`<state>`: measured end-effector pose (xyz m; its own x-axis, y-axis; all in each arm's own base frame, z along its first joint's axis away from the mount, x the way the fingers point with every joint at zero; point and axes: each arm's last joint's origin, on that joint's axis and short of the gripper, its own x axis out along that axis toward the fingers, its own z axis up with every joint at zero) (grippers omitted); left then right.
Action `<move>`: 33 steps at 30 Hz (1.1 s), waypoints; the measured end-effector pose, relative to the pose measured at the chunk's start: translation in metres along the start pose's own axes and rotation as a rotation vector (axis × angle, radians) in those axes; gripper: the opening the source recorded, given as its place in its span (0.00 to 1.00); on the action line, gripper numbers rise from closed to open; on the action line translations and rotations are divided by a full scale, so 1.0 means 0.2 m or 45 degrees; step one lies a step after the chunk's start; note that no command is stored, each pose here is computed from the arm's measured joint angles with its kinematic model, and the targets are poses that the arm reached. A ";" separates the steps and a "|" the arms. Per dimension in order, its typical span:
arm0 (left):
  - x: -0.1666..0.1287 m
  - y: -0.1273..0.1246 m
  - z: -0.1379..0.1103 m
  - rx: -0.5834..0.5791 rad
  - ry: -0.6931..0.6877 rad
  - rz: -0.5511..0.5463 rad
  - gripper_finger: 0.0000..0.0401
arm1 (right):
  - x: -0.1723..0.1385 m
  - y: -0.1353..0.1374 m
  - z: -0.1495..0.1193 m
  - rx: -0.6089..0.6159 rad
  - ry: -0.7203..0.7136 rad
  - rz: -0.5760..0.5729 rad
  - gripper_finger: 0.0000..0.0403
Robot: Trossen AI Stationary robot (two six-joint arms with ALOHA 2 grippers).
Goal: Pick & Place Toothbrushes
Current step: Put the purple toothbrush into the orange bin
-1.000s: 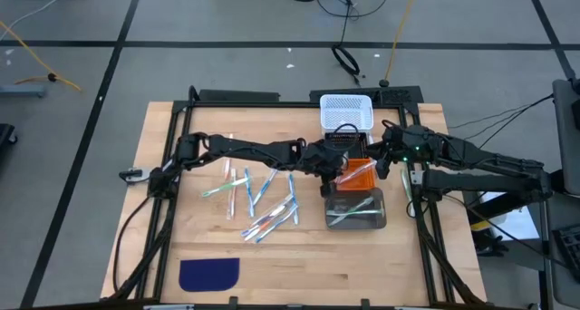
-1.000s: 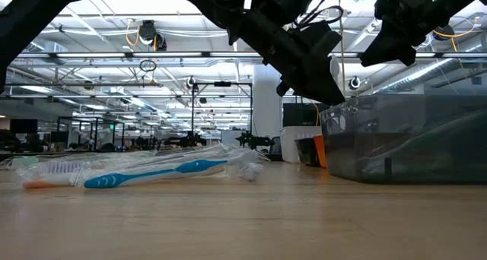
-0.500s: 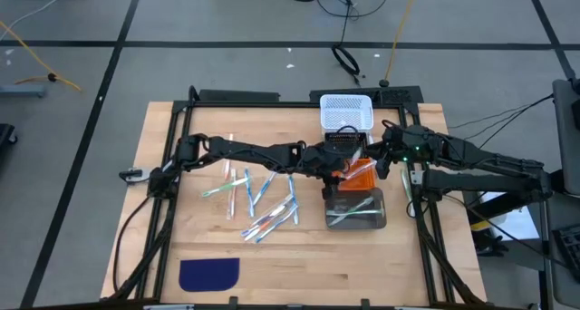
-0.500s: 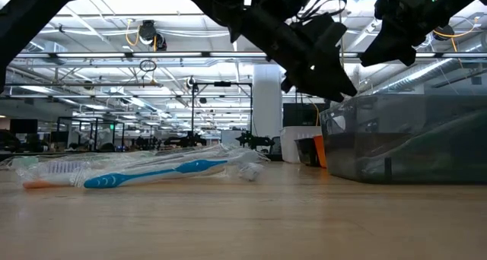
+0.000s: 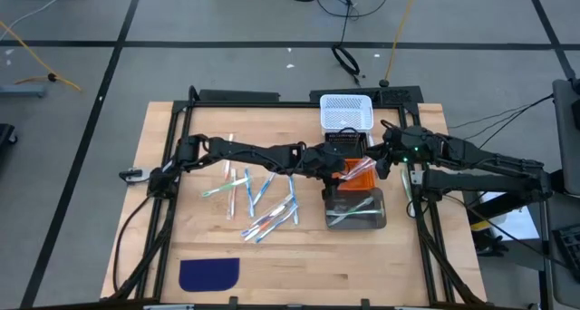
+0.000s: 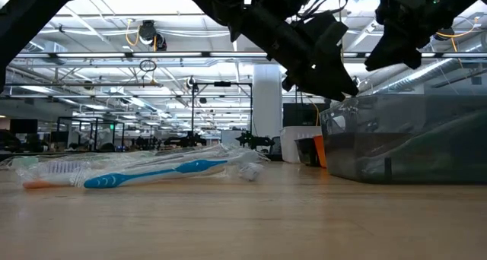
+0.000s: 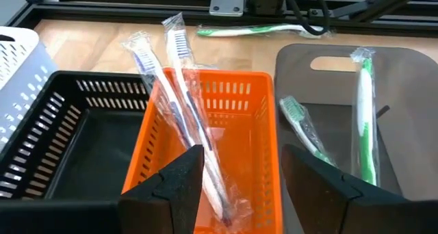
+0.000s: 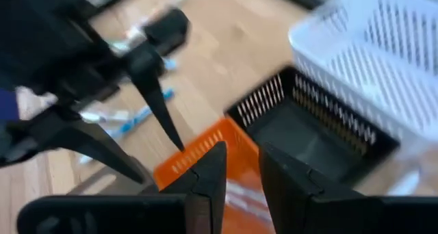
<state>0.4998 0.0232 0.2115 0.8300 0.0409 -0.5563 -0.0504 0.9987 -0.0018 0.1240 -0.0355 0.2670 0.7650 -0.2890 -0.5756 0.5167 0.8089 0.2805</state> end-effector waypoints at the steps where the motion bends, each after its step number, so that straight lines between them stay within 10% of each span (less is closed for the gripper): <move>1: 0.00 0.00 0.00 0.001 0.000 0.000 0.49 | 0.00 0.00 -0.01 0.033 0.034 -0.016 0.19; 9: 0.00 0.00 0.00 0.001 -0.001 0.000 0.49 | 0.05 -0.07 -0.10 0.211 0.347 -0.222 0.19; 33: 0.00 -0.01 0.00 -0.003 -0.008 -0.004 0.49 | 0.24 -0.40 -0.04 0.462 0.492 -0.749 0.19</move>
<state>0.5002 0.0217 0.2120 0.8337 0.0382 -0.5509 -0.0495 0.9988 -0.0056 0.1163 -0.1094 0.2100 0.1736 -0.3653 -0.9146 0.9388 0.3418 0.0417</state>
